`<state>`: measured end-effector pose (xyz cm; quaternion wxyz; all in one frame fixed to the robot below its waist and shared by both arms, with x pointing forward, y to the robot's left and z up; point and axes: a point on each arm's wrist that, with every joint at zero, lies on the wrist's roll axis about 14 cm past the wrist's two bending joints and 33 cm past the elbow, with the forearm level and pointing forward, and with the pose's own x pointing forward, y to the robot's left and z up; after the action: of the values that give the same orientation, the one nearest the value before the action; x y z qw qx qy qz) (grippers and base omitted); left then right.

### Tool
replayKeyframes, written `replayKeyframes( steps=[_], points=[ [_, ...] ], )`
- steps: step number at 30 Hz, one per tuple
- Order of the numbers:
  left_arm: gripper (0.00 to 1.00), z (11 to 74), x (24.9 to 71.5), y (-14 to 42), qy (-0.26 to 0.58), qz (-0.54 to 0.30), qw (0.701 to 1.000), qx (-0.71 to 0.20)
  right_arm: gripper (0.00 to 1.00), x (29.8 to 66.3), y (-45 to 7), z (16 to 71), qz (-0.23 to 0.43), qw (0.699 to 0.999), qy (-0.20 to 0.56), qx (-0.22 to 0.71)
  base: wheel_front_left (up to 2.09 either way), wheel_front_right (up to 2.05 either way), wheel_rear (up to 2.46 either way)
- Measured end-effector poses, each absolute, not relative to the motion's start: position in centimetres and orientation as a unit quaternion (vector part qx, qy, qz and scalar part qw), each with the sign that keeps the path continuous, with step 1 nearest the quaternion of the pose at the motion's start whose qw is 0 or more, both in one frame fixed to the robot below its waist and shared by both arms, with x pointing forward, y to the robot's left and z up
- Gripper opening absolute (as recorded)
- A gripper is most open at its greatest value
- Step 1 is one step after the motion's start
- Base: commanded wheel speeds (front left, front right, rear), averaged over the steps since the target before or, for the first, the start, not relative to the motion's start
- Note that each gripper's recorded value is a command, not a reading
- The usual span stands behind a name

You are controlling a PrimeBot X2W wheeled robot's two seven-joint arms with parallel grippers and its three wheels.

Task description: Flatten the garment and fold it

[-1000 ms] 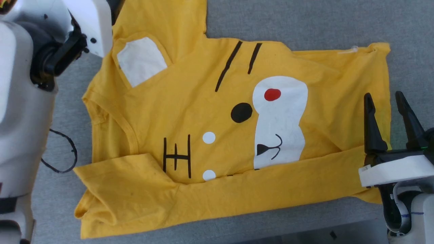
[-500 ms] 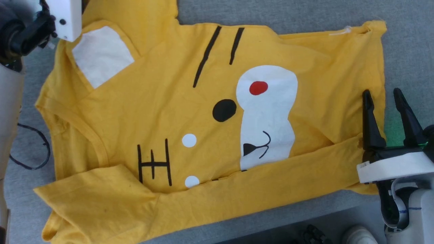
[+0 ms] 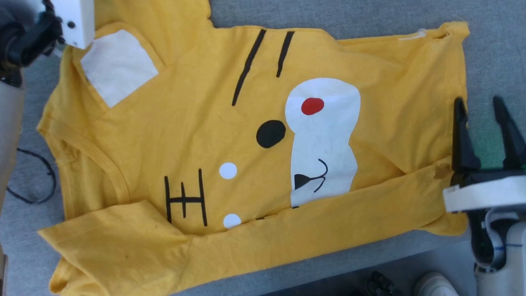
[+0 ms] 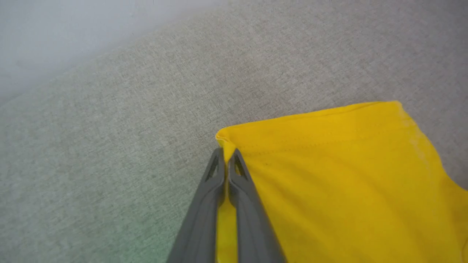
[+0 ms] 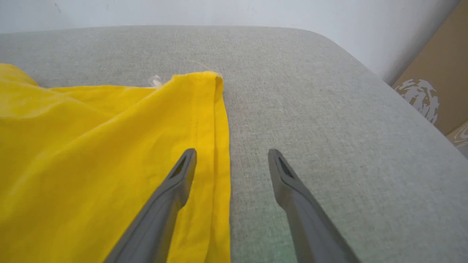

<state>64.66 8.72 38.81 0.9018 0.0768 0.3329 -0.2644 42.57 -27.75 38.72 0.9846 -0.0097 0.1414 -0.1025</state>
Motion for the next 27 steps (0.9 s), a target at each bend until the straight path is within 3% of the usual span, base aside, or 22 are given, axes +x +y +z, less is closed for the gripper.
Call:
replayKeyframes(
  steps=[9, 19, 27],
  points=[
    [0.0, 40.3, 63.7, 9.1, 0.322, -0.267, 0.904, 0.086, 1.0, 48.0, -27.2, 43.8, -0.084, 0.989, 0.12, -0.009, 0.0, 0.0, 0.0],
    [0.0, 39.3, 63.4, 9.2, 0.329, -0.271, 0.9, 0.087, 1.0, 50.4, -28.3, 41.1, -0.083, 0.955, 0.28, 0.043, 0.0, 0.0, 0.0],
    [0.0, 38.8, 63.2, 9.7, 0.336, -0.268, 0.899, 0.08, 1.0, 50.0, -27.4, 37.5, -0.066, 0.919, 0.383, 0.059, 0.0, 0.0, 0.0]
  ],
)
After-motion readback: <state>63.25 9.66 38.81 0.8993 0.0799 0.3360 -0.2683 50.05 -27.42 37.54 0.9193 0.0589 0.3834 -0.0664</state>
